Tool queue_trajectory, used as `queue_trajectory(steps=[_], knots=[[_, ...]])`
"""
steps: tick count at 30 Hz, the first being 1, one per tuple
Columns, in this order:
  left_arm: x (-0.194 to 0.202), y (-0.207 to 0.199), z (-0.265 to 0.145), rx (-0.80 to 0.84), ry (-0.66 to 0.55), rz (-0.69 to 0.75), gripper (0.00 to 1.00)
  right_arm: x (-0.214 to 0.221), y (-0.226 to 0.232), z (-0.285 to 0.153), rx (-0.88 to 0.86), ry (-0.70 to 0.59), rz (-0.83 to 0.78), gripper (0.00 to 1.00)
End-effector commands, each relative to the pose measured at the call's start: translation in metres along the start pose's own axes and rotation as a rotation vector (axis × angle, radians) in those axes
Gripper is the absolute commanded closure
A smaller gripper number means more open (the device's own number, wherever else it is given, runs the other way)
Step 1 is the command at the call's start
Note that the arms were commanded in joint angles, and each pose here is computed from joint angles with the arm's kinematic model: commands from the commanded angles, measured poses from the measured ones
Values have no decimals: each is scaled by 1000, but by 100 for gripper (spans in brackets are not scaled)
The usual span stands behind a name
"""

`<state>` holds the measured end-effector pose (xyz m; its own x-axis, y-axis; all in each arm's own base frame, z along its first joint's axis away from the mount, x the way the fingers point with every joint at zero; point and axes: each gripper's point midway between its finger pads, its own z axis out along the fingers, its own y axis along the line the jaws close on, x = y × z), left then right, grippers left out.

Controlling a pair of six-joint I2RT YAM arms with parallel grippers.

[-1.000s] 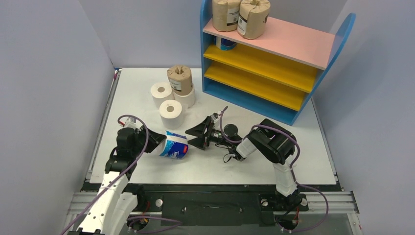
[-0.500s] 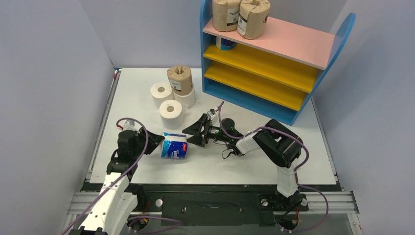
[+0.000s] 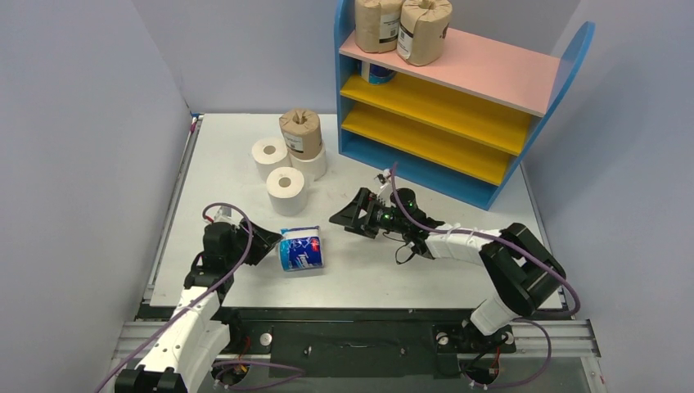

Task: Place and organize the paper towels onto the shelf
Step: Adjust the paper towel at the center of the board.

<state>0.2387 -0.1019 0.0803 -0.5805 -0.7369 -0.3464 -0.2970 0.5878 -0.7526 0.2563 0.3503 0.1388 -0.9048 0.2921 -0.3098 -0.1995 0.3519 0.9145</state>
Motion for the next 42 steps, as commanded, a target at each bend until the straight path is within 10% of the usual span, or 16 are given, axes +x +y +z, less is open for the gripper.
queue_trajectory(steps=[1,21,42], knots=[[22,29,-1,-103,88,20,52,12,-44,-18,210,36,-173,19],[32,30,-1,-102,119,23,46,25,17,26,-145,108,-49,16],[34,30,-2,-91,112,36,46,46,8,39,-127,187,59,22]])
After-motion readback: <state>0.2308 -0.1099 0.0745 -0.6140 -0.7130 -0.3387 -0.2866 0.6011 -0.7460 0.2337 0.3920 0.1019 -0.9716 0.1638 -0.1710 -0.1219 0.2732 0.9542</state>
